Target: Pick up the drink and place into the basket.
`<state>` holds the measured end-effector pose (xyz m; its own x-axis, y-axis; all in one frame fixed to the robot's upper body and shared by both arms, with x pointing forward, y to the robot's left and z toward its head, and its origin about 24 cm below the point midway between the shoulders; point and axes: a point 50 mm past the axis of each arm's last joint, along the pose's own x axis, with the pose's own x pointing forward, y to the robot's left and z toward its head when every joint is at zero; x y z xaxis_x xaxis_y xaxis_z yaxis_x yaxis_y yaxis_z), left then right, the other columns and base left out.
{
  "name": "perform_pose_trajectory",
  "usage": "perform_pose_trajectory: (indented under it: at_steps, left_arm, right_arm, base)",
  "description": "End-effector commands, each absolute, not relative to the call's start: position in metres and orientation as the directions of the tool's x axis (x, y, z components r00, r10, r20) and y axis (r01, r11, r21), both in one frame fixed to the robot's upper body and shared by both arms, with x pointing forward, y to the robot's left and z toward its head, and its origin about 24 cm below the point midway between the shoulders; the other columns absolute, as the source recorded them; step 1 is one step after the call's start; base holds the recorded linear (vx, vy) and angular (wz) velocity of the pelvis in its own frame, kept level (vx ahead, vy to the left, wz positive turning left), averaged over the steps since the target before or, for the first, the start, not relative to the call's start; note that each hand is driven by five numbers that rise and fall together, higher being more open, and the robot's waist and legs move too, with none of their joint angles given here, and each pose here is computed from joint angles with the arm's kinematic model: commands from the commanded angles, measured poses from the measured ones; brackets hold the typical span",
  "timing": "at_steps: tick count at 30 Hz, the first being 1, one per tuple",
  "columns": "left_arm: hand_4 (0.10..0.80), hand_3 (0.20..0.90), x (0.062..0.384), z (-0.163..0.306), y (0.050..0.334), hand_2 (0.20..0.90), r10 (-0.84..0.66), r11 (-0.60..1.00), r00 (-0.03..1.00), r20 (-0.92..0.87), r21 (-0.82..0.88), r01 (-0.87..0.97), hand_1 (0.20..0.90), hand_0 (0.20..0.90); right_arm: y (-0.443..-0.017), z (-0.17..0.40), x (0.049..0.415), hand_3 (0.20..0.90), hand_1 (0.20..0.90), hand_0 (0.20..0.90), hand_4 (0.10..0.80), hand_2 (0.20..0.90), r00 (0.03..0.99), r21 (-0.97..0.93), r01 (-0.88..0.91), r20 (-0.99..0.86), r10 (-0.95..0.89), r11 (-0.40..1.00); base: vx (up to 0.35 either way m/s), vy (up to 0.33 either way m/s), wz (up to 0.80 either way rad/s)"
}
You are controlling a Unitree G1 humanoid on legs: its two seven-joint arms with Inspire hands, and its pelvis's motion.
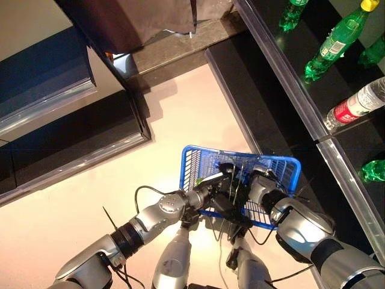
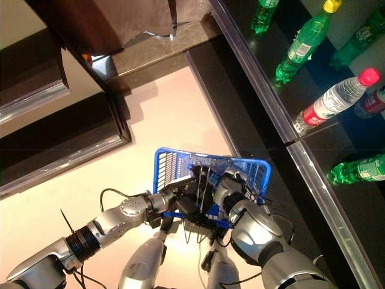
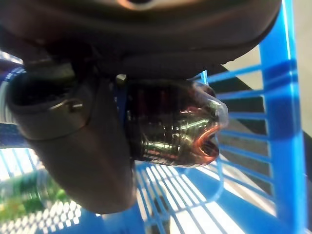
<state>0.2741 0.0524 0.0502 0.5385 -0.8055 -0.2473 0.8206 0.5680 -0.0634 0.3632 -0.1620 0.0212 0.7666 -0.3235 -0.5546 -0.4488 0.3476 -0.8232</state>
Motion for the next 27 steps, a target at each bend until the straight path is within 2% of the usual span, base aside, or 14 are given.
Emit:
perform_pose_trajectory:
  at_steps: [1,9,15,16,25,27]
  left_arm:
    - [0.1,0.2,0.242,0.177,-0.001,0.3,-0.887,0.25,0.213,0.409,0.038,0.968,0.3,0.3]
    - [0.1,0.2,0.245,0.176,0.018,0.3,-0.859,0.337,0.303,0.413,0.01,0.941,0.3,0.3]
    - [0.1,0.2,0.244,0.17,0.039,0.3,-0.832,0.413,0.375,0.409,0.004,0.911,0.3,0.3]
    - [0.1,0.2,0.245,0.167,0.051,0.3,-0.812,0.457,0.418,0.408,-0.003,0.89,0.3,0.3]
    - [0.1,0.2,0.248,0.16,0.09,0.3,-0.683,0.645,0.601,0.415,-0.044,0.763,0.3,0.3]
    - [0.1,0.2,0.249,0.156,0.101,0.3,-0.632,0.703,0.657,0.411,-0.054,0.709,0.3,0.3]
  right_arm:
    - [-0.149,0.103,0.405,0.9,0.9,0.9,0.8,0.9,0.917,-0.937,-0.212,-0.289,-0.275,0.276]
    - [-0.139,0.12,0.406,0.9,0.9,0.9,0.8,0.9,0.969,-0.933,-0.127,-0.189,-0.158,0.336]
    - [-0.127,0.141,0.391,0.9,0.9,0.9,0.8,0.9,0.992,-0.92,-0.089,-0.116,-0.05,0.381]
    - [-0.127,0.146,0.383,0.9,0.9,0.9,0.8,0.9,0.996,-0.912,-0.083,-0.091,-0.001,0.401]
    - [-0.137,0.145,0.344,0.9,0.9,0.9,0.8,0.9,0.981,-0.892,-0.144,-0.071,0.181,0.428]
    - [-0.139,0.153,0.329,0.9,0.9,0.9,0.8,0.9,0.97,-0.875,-0.121,-0.006,0.241,0.468]
  base:
    - [0.0,0.0,0.0]
    - [0.0,0.0,0.0]
    - [-0.001,0.0,-0.01]
    - [0.003,0.01,-0.05]
    - [0.015,-0.004,-0.12]
    - [0.022,-0.036,-0.07]
